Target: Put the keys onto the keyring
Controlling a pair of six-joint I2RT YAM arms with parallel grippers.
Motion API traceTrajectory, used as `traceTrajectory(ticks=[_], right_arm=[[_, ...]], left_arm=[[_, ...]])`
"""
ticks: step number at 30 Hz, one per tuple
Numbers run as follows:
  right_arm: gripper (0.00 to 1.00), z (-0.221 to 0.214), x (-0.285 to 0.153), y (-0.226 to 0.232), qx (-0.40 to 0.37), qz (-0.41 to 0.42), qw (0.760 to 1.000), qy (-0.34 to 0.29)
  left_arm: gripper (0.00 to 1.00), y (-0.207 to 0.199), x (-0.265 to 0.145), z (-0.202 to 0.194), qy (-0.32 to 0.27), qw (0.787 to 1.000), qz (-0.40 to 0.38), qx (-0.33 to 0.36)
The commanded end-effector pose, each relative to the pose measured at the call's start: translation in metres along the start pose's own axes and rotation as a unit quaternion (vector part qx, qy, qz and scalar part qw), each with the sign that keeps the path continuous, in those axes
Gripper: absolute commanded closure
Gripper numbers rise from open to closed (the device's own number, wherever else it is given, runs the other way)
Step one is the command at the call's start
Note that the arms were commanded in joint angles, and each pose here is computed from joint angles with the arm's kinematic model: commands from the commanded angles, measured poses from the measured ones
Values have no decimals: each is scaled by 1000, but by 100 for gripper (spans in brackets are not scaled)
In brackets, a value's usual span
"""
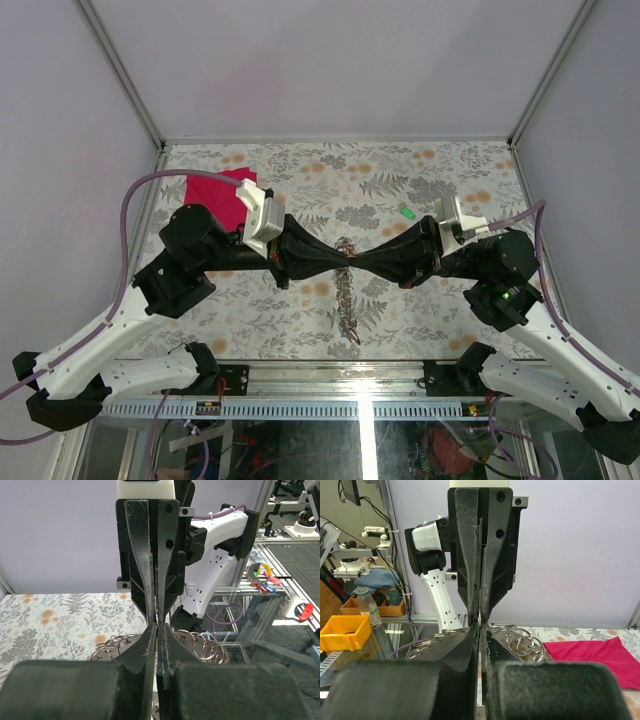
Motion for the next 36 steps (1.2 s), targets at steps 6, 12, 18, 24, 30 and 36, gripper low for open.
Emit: traceTrajectory(ticks=[6,12,18,24,30,36], right_arm=[[76,35,-5,19,-73,2,997,-23],[58,36,-19,20,-89,-46,995,-6],[56,29,-41,9,-84,-142,986,4],[56,20,-65,-12,-75,-258,963,-12],[56,9,-80,-31,-66,-337,939,2],[56,-17,-90,-62,-15,-436,895,97]], left_arm=[[100,3,2,11,-15,1000,12,-4],[100,12,0,4,33,998,46,-16],[100,22,-9,-2,39,994,101,-5],[100,29,-12,-17,77,991,107,37],[100,33,-20,-17,64,982,115,135],[100,42,-22,-27,81,974,131,167]])
Point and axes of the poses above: each gripper's point midway between its finger pads, its own x axis out along the fingers, its own y axis along the line the jaws close on, z = x × y, the point moved 5 cm from there along -x, back along the fingers, and after that the axes turned 10 degrees about x, right-handed, at the moved point
